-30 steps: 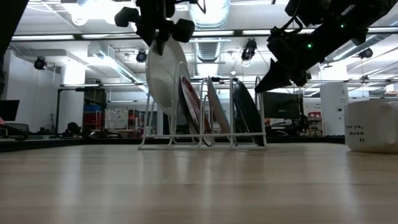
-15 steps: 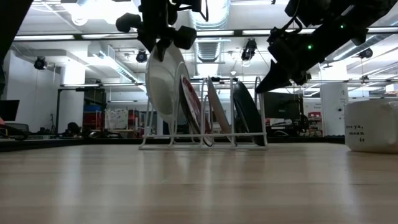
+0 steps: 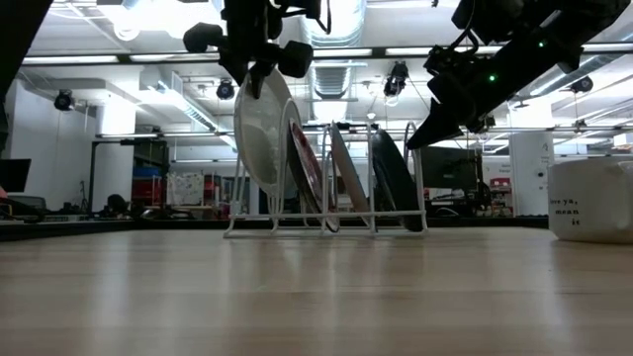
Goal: Sort dishes
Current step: Put the white plate in the dish rack
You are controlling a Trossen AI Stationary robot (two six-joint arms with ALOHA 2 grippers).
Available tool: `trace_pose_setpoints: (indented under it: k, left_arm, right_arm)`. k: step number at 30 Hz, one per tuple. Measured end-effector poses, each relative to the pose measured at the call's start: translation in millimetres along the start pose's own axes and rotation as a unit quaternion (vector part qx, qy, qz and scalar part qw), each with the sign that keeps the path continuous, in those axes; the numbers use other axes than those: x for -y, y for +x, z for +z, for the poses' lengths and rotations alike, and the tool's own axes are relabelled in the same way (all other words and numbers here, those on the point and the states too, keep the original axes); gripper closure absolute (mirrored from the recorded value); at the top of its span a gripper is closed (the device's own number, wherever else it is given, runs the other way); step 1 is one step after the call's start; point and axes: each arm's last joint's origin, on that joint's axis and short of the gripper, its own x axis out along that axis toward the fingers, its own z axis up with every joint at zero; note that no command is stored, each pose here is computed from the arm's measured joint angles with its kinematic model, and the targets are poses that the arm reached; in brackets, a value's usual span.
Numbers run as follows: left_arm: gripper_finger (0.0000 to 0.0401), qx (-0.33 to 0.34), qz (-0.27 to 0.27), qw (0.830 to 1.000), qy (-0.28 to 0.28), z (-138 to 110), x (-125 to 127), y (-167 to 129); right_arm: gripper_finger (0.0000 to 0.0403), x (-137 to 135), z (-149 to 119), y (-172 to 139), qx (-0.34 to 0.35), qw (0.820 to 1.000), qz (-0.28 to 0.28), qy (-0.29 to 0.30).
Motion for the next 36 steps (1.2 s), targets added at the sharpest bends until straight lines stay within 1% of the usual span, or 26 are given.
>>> trace_pose_setpoints:
  k: [8, 18, 24, 36]
  left_arm:
    - [0.0355, -0.009, 0.0, 1.0, 0.001, -4, 1, 2]
    - [0.0355, -0.011, 0.01, 1.0, -0.01, -18, 3, 10]
    - [0.0355, -0.01, 0.007, 1.0, -0.015, -18, 4, 11]
    - [0.0355, -0.016, 0.004, 1.0, -0.019, -18, 5, 11]
  right_arm:
    - [0.0403, 3, 0, 1, -0.001, 1.0, -0.005, -0.01]
    - [0.0403, 3, 0, 1, 0.0, 1.0, -0.005, -0.011]
    - [0.0403, 3, 0, 1, 0.0, 1.0, -0.004, -0.012]
    - [0.0403, 5, 0, 2, -0.007, 0.999, -0.008, -0.051]
